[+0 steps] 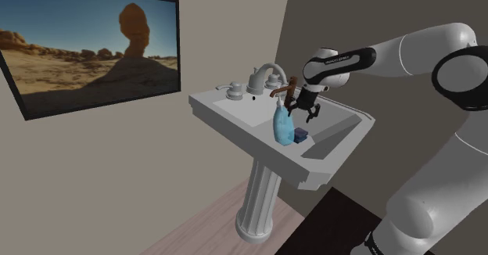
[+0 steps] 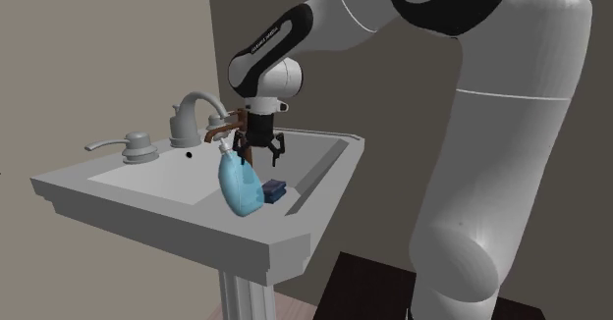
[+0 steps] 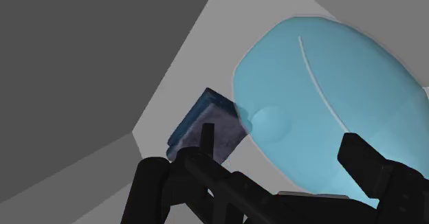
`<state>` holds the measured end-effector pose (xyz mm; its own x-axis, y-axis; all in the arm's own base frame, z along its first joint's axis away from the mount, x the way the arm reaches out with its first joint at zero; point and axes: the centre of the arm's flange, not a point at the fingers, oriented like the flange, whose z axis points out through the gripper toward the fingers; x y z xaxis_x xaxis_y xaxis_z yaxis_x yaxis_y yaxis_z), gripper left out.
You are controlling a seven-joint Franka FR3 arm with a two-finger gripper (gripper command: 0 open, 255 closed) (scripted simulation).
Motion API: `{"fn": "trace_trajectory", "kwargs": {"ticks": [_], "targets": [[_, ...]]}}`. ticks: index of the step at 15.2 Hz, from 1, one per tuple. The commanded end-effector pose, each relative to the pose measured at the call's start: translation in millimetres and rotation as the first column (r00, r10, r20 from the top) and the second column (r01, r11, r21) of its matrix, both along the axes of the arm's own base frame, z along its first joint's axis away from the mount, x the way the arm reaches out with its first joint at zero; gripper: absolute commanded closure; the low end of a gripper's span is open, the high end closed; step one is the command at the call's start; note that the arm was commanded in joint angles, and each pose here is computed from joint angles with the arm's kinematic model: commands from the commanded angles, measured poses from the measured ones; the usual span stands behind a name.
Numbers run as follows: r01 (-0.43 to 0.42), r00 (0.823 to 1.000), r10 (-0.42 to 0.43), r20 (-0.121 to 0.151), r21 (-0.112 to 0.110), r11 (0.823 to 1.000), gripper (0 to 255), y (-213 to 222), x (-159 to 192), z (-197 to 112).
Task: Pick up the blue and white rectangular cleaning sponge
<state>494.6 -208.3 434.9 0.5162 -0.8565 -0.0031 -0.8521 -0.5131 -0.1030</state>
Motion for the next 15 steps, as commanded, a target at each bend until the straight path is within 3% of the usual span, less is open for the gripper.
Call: {"fn": "trace_trajectory", "kwargs": {"ticks": [1, 5, 10, 15], "targets": [[0.083, 0.997, -0.083, 0.004, -0.002, 0.997, 0, -22.2, 4.0, -15.7], [0.238, 0.971, -0.238, 0.01, -0.004, 0.971, 0, -65.7, 5.3, -40.6], [0.403, 0.915, -0.402, 0.018, -0.005, 0.915, 0, -113.4, -0.9, -68.0], [0.403, 0.915, -0.402, 0.018, -0.005, 0.915, 0, -113.4, -0.9, -94.4]]}}
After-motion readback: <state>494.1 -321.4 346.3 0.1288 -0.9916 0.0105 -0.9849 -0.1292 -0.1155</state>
